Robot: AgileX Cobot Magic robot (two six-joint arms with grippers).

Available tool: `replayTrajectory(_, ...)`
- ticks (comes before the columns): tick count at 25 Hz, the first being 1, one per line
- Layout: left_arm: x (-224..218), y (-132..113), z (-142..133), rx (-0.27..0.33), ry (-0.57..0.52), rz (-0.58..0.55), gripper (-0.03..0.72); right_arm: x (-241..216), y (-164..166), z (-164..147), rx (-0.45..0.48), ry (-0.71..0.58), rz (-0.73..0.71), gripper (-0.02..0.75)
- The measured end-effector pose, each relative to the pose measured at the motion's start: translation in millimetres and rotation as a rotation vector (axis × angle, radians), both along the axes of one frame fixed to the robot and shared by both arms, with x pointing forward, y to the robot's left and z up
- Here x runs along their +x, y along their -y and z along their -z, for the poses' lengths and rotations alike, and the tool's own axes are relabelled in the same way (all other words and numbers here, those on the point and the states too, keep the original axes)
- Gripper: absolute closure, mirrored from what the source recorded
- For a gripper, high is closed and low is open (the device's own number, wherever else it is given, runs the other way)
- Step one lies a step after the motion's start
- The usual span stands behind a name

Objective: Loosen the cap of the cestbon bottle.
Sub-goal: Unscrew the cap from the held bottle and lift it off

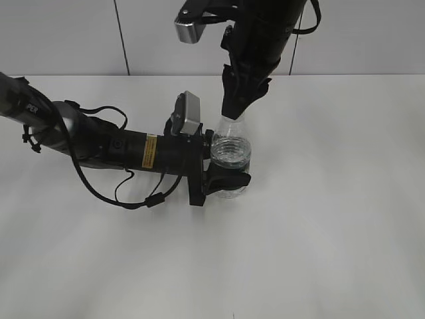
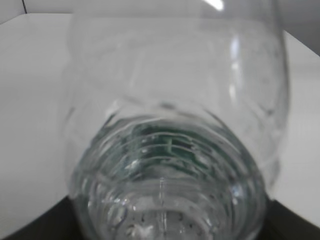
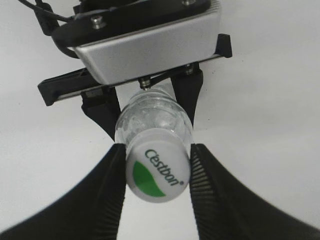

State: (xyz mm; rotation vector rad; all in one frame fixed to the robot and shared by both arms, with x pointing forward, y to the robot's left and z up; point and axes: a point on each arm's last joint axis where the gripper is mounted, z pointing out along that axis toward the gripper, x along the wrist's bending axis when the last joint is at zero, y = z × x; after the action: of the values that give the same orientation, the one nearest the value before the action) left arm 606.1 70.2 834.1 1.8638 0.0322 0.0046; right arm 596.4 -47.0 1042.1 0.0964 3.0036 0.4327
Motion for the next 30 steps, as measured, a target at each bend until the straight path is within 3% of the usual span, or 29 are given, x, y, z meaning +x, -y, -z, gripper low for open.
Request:
replayTrajectory(13, 0.1, 0.1, -0.1, 0.001, 0.002, 0.002, 0.276, -0.3, 0.2, -0.7, -0.008, 0.009, -0.014, 0.442)
replayTrajectory(20, 0.1, 0.1, -0.1, 0.001, 0.002, 0.002, 0.276, 0.3, 1.0, -0.6, -0.016, 0.014, -0.006, 0.358)
replayTrajectory(30, 0.0, 0.1, -0.1, 0.001, 0.002, 0.003, 0.276, 1.1, 1.4, -2.2, -0.001, -0.021, 0.150, 0.319)
